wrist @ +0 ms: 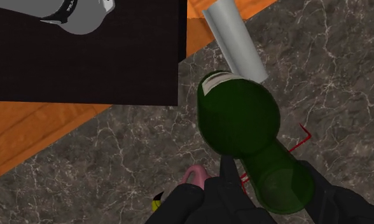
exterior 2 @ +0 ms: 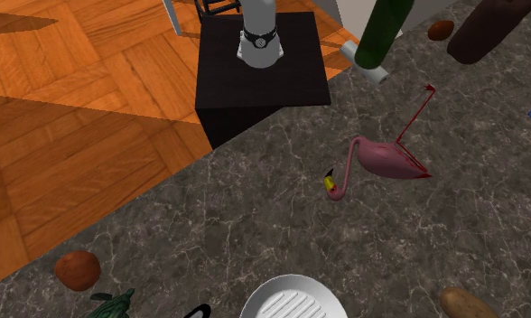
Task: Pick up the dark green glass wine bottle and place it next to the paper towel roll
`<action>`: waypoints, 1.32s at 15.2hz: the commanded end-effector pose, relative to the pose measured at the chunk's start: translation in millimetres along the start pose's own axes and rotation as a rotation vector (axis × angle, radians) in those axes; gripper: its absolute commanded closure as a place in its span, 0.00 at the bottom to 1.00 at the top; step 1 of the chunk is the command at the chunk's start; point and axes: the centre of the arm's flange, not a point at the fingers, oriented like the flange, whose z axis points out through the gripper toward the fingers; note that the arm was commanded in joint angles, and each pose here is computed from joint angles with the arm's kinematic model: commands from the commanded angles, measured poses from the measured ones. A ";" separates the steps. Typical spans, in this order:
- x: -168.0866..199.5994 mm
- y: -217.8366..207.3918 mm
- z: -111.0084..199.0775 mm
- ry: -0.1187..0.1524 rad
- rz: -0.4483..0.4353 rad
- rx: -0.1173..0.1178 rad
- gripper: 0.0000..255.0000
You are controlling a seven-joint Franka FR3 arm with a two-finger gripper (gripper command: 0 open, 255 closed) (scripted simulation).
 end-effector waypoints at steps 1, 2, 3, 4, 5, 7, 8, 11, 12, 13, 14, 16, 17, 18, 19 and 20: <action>-0.6 1.1 11.3 0.001 0.000 0.001 1.00; -0.8 1.3 16.6 0.001 0.000 0.001 1.00; -0.9 1.6 21.9 0.001 0.000 0.001 1.00; -1.0 1.9 27.1 0.001 0.000 0.001 1.00; -1.1 2.2 32.4 0.001 0.000 0.001 1.00; -1.4 2.7 43.0 0.001 0.000 0.001 1.00; -1.5 3.0 48.2 0.001 0.000 0.001 1.00; -1.9 3.8 64.0 0.001 0.000 0.001 1.00; -2.0 4.1 69.3 0.001 0.000 0.001 1.00; -2.1 4.3 74.6 0.001 0.000 0.001 1.00; -2.2 4.6 79.9 0.001 0.000 0.001 1.00; -2.5 5.2 90.4 0.001 0.000 0.001 1.00; -2.6 5.4 95.7 0.001 0.000 0.001 1.00; -2.7 5.7 101.0 0.001 0.000 0.001 1.00; -2.9 6.0 106.2 0.001 0.000 0.001 1.00; -3.0 6.3 111.5 0.001 0.000 0.001 1.00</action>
